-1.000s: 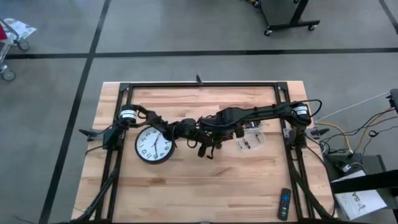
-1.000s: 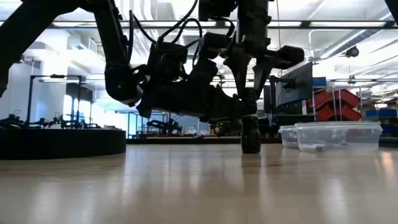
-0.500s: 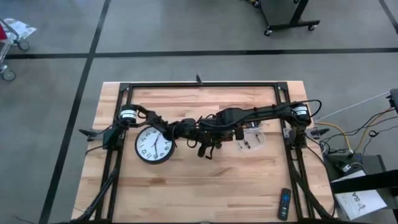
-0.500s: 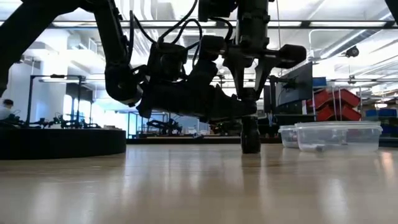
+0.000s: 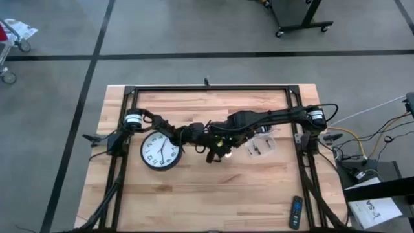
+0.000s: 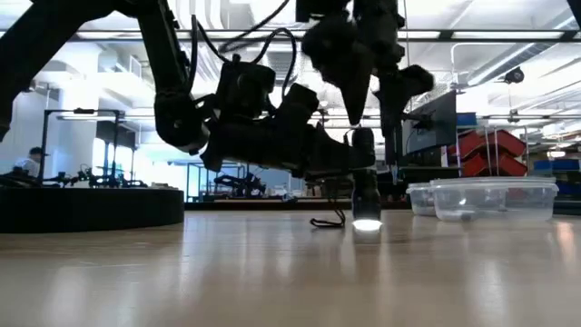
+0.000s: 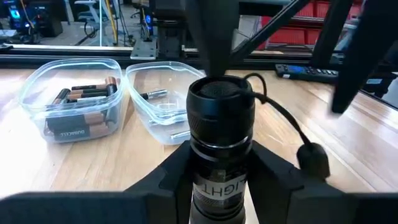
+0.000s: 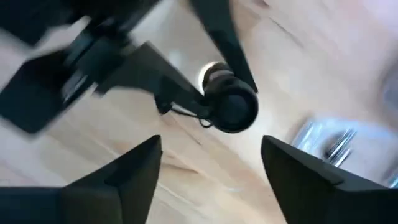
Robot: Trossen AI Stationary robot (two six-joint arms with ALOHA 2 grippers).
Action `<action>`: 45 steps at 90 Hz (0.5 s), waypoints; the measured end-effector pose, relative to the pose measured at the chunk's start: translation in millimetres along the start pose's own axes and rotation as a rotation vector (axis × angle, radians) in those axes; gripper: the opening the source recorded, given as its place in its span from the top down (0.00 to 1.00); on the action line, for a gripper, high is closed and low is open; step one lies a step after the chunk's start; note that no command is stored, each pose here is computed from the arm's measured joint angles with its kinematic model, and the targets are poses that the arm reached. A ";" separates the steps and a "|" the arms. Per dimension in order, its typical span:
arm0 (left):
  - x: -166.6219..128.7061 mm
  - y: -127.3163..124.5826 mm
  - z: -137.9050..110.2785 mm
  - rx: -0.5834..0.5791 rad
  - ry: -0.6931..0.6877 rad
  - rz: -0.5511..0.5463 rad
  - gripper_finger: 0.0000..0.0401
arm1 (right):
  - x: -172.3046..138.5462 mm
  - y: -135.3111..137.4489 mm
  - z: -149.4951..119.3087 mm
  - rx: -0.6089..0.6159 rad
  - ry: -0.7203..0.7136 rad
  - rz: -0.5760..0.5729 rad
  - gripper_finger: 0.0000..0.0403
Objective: Insert battery
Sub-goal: Close the black battery compartment
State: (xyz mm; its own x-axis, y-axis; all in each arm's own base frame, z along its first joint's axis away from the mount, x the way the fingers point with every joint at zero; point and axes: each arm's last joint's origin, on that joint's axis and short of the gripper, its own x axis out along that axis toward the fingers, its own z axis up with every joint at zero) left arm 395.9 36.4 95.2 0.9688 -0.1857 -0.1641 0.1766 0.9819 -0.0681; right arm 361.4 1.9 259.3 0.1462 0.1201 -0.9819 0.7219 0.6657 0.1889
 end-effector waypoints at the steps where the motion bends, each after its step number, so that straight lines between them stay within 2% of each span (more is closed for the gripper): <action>1: 0.0 0.0 0.0 0.001 0.000 0.000 0.74 | -0.5 0.1 0.1 -0.027 -0.003 0.000 0.35; 23: -0.1 -0.3 -0.8 -0.001 0.009 -0.004 0.72 | -8.4 3.0 2.1 -0.628 -0.040 0.004 0.32; 37: -0.1 -0.4 -1.0 0.009 0.011 -0.006 0.74 | -7.2 1.8 1.3 -0.927 -0.030 -0.007 0.37; 45: 0.0 -0.7 -1.1 0.035 0.012 -0.009 0.73 | -6.8 1.4 1.6 -1.058 -0.035 -0.025 0.41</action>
State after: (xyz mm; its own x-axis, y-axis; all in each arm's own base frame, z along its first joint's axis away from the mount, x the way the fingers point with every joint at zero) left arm 395.6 35.7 94.2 0.9649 -0.1951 -0.1757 0.1918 0.9808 -0.0357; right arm 362.4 0.8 266.3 0.1705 0.0871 -0.9815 -0.2294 0.9722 0.0464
